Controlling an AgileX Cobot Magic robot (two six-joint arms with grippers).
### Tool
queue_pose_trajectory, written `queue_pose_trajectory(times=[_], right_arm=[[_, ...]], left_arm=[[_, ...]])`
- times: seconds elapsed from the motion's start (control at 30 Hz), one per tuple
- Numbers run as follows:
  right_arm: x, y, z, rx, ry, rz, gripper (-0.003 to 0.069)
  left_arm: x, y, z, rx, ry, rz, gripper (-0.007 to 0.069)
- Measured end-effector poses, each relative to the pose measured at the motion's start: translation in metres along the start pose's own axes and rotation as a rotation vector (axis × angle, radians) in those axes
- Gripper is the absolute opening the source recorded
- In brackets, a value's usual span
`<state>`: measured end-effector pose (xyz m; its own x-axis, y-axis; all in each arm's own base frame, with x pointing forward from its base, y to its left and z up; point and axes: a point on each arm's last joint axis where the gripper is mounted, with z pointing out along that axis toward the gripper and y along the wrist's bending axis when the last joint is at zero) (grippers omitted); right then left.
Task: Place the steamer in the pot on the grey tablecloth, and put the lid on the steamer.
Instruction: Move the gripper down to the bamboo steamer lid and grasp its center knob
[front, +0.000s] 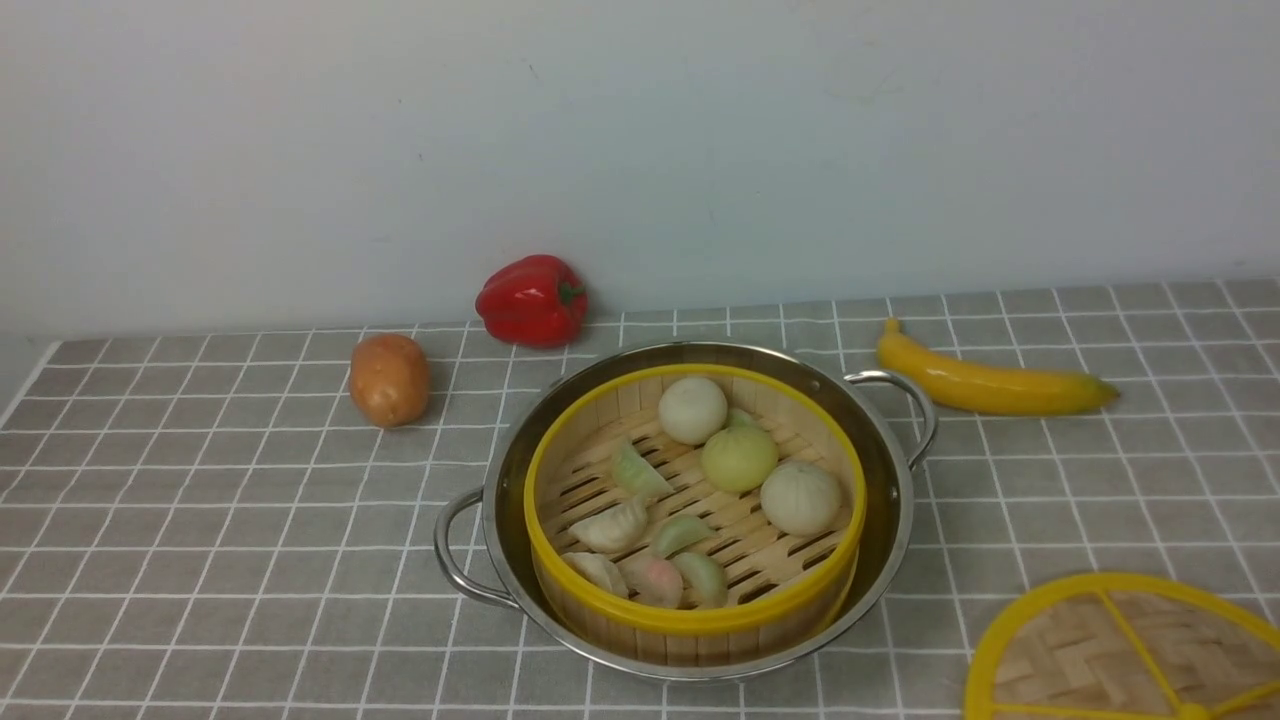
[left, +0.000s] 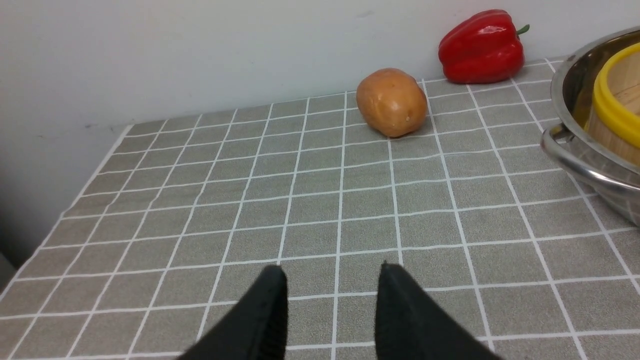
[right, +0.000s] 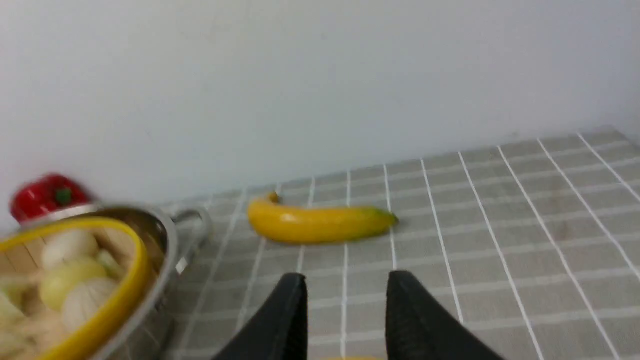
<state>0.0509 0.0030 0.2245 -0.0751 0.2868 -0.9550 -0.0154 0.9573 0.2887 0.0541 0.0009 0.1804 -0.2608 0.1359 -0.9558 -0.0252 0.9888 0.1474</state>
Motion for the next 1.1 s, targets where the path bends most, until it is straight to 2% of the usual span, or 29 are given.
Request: queue_pose_trajectory(times=[0.07, 0.13, 0.2, 0.3, 0.33, 0.5, 0.6, 0.63, 0.7, 0.83, 0.9, 1.0, 1.07, 1.1], right_arm=[[-0.018, 0.007, -0.005, -0.02, -0.034, -0.008, 0.0242], [-0.055, 0.022, -0.02, -0.059, -0.039, -0.044, 0.0242], [-0.067, 0.027, -0.025, -0.074, -0.016, -0.046, 0.0242], [-0.093, 0.043, -0.04, -0.143, 0.051, -0.002, 0.0242], [-0.107, 0.053, -0.046, -0.198, 0.057, 0.046, 0.0242], [-0.129, 0.066, -0.054, -0.28, 0.043, 0.117, 0.0242], [-0.127, 0.07, -0.059, -0.304, 0.122, 0.045, 0.0242], [-0.126, 0.07, -0.059, -0.306, 0.132, 0.038, 0.0242], [-0.108, 0.068, -0.058, -0.295, 0.352, -0.093, 0.0242], [-0.1, 0.058, -0.037, -0.199, 0.542, -0.198, 0.0242], [-0.097, 0.048, -0.005, -0.121, 0.695, -0.267, 0.0242], [-0.091, 0.042, 0.025, -0.085, 0.834, -0.303, 0.0242], [-0.077, 0.035, 0.06, -0.078, 1.009, -0.327, 0.0242], [-0.075, 0.035, 0.063, -0.077, 1.023, -0.324, 0.0242]], left_arm=[[0.0, 0.0, 0.0, 0.0, 0.0, 0.0, 0.0243], [0.0, 0.0, 0.0, 0.0, 0.0, 0.0, 0.0243], [0.0, 0.0, 0.0, 0.0, 0.0, 0.0, 0.0243], [0.0, 0.0, 0.0, 0.0, 0.0, 0.0, 0.0243], [0.0, 0.0, 0.0, 0.0, 0.0, 0.0, 0.0243], [0.0, 0.0, 0.0, 0.0, -0.001, 0.0, 0.0243], [0.0, 0.0, 0.0, 0.0, -0.001, 0.0, 0.0243], [0.0, 0.0, 0.0, 0.0, -0.001, 0.0, 0.0243], [0.0, 0.0, 0.0, 0.0, -0.001, 0.0, 0.0243], [0.0, 0.0, 0.0, -0.001, -0.002, 0.0, 0.0243], [0.0, 0.0, 0.0, -0.001, -0.002, 0.0, 0.0243], [0.0, 0.0, 0.0, -0.001, -0.002, 0.0, 0.0243], [0.0, 0.0, 0.0, -0.001, -0.002, 0.0, 0.0243], [0.0, 0.0, 0.0, -0.001, -0.002, 0.0, 0.0243]])
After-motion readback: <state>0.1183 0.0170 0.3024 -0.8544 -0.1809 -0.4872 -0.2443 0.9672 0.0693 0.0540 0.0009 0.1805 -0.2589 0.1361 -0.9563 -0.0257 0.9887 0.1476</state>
